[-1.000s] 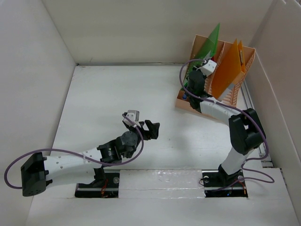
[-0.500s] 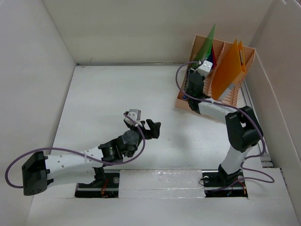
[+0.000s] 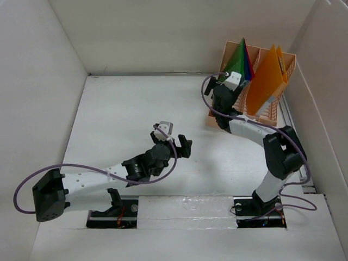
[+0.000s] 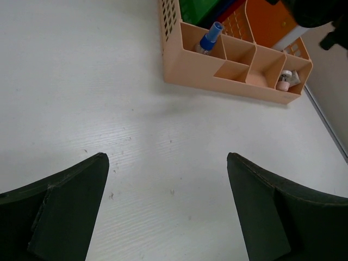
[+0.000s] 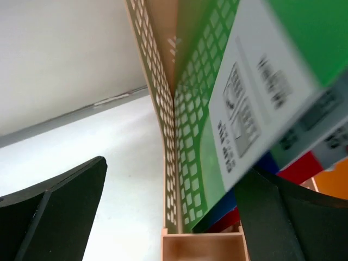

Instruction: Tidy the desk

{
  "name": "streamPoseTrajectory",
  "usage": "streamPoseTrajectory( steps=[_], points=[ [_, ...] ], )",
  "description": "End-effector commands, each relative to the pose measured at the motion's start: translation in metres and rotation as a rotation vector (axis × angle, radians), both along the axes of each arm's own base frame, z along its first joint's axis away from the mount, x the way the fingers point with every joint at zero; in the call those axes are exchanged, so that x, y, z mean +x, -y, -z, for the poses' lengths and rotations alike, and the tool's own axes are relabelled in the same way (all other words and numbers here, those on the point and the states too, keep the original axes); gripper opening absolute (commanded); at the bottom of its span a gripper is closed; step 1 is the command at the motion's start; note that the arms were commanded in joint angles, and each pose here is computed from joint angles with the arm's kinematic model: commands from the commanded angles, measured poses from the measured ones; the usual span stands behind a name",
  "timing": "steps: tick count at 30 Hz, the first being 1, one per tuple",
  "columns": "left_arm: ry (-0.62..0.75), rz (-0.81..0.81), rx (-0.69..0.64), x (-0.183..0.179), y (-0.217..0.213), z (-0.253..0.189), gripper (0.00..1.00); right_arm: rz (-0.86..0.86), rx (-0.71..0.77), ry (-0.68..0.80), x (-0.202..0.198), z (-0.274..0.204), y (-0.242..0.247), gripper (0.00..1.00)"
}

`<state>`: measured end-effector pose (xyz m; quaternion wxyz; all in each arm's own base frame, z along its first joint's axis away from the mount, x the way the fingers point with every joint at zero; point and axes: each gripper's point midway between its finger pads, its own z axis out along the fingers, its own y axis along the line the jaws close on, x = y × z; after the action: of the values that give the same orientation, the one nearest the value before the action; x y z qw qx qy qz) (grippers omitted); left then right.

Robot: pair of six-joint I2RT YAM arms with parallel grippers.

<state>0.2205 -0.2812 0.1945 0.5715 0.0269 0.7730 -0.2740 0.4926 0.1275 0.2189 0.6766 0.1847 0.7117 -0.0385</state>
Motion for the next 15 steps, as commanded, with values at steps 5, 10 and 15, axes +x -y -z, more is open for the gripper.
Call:
streamPoseTrajectory(
  steps=[5, 10, 15],
  points=[
    [-0.076, 0.054, -0.088, 0.03, 0.008, -0.004, 0.88, -0.117, 0.082, 0.085, -0.044, -0.096, -0.006, 1.0],
    [-0.068, 0.065, -0.124, 0.035, 0.011, -0.014, 0.92, -0.415, 0.162, 0.178, -0.078, -0.134, -0.049, 1.0],
    [-0.09, 0.047, -0.096, 0.044, 0.016, -0.015, 0.94, -0.849, 0.122, 0.306, -0.127, -0.171, -0.114, 1.0]
  ],
)
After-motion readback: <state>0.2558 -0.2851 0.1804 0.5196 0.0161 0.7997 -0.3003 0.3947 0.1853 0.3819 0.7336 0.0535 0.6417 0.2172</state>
